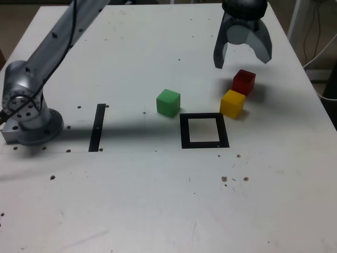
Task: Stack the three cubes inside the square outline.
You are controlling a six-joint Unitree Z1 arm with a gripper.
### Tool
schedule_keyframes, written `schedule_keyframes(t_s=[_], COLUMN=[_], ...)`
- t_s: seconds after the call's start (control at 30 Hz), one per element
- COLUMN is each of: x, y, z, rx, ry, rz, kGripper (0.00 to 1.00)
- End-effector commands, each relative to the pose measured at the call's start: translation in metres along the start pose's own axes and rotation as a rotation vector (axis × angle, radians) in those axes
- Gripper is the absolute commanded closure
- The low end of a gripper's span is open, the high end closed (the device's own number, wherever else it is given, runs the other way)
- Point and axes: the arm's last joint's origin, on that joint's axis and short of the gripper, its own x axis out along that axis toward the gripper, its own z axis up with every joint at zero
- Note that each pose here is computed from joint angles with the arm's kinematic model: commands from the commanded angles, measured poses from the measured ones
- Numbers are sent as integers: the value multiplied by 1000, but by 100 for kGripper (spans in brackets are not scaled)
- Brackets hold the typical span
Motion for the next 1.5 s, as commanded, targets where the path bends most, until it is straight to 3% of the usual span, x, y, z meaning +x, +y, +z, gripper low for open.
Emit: schedule_keyframes(t_s=[0.0,0.27,0.67,1.1,1.47], x=[1,1,-3,-2,18], y=[2,3,-5,-10,-12], z=[0,0,5,11,24], rx=[6,37,308,328,315], ry=[7,10,15,19,50], rz=[0,4,44,67,42], kGripper=[1,1,3,3,3])
